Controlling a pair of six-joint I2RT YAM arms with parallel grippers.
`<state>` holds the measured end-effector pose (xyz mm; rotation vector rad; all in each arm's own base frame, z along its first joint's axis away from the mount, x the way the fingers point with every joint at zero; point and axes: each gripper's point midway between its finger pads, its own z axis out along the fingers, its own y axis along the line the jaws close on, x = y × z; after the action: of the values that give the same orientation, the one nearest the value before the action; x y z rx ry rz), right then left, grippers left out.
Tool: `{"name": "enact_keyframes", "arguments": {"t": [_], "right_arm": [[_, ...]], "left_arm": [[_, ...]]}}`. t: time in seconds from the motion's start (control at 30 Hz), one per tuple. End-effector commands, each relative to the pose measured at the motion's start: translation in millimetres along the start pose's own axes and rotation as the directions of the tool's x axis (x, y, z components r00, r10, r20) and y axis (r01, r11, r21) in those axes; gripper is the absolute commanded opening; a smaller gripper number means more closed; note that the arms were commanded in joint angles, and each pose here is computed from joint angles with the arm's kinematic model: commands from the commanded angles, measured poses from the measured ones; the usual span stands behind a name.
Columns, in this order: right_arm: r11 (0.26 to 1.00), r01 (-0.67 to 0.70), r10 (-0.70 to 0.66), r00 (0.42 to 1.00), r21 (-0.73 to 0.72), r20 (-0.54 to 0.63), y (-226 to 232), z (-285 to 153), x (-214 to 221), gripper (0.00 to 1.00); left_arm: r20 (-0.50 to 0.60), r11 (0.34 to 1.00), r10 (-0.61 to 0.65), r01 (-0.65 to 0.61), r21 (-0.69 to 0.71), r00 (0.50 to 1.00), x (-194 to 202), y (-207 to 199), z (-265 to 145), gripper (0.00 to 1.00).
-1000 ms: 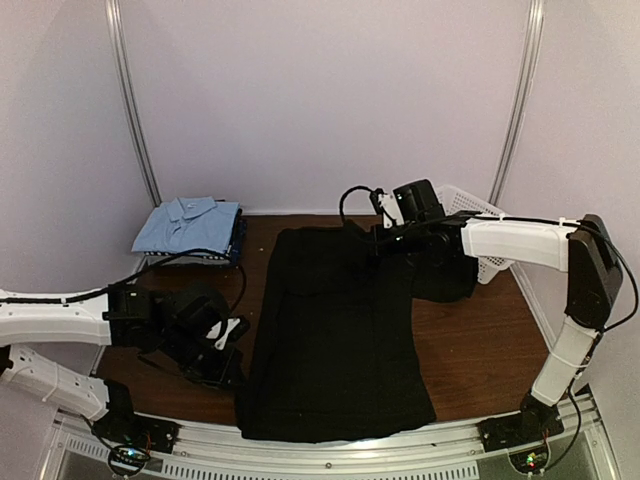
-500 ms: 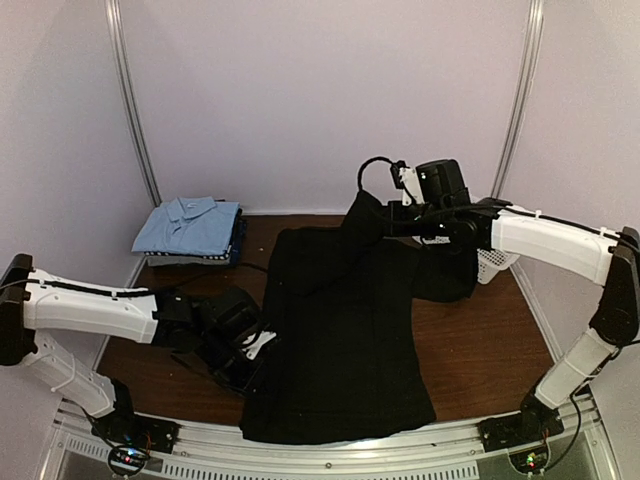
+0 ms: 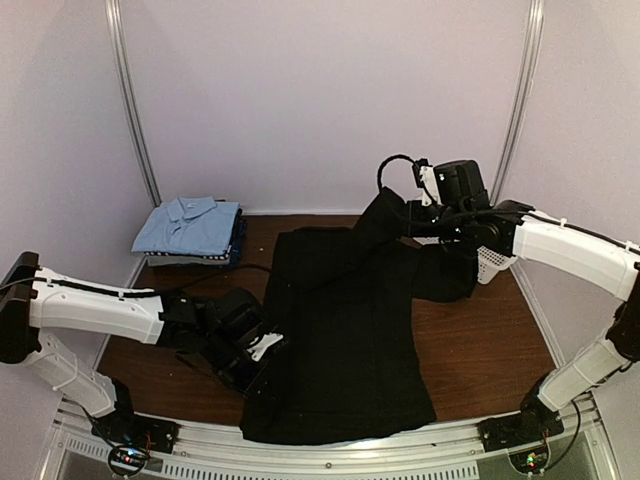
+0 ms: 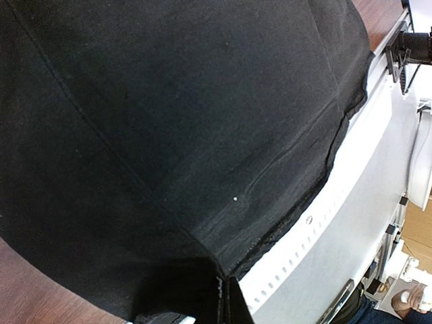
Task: Fold and stack the long sleeve shirts
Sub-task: Fold the flattened shirt at the center of the board.
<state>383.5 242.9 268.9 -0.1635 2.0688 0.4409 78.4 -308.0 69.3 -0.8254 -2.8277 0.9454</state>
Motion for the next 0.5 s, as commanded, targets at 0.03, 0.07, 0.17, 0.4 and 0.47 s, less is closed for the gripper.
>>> {"name": "enact_keyframes", "arguments": {"t": [0.03,0.07,0.17,0.4,0.47], "right_arm": [[0.999,0.015,-0.016,1.000,0.038,0.021,-6.7,-9.1,-7.4,0.00],[0.999,0.018,-0.018,1.000,0.031,0.015,-5.1,-6.7,-6.2,0.00],[1.000,0.020,-0.020,1.000,0.021,-0.001,-2.9,-2.9,-2.9,0.00],[0.998,0.031,-0.032,0.999,0.052,0.027,-8.9,-12.9,-11.4,0.00],[0.998,0.039,-0.040,0.999,0.049,0.026,-8.1,-14.2,-12.3,0.00]], "left_arm": [[0.017,0.996,0.063,-0.064,0.057,0.998,-9.0,-15.2,0.4,0.00],[0.016,0.996,0.064,-0.065,0.058,0.998,-8.8,-15.3,0.5,0.00],[0.009,0.996,0.068,-0.068,0.062,0.998,-7.1,-15.0,1.4,0.00],[-0.013,0.995,0.072,-0.071,0.066,0.997,-1.6,-12.0,5.9,0.00],[-0.021,0.996,0.070,-0.069,0.062,0.997,-1.0,-10.2,8.5,0.00]]}}
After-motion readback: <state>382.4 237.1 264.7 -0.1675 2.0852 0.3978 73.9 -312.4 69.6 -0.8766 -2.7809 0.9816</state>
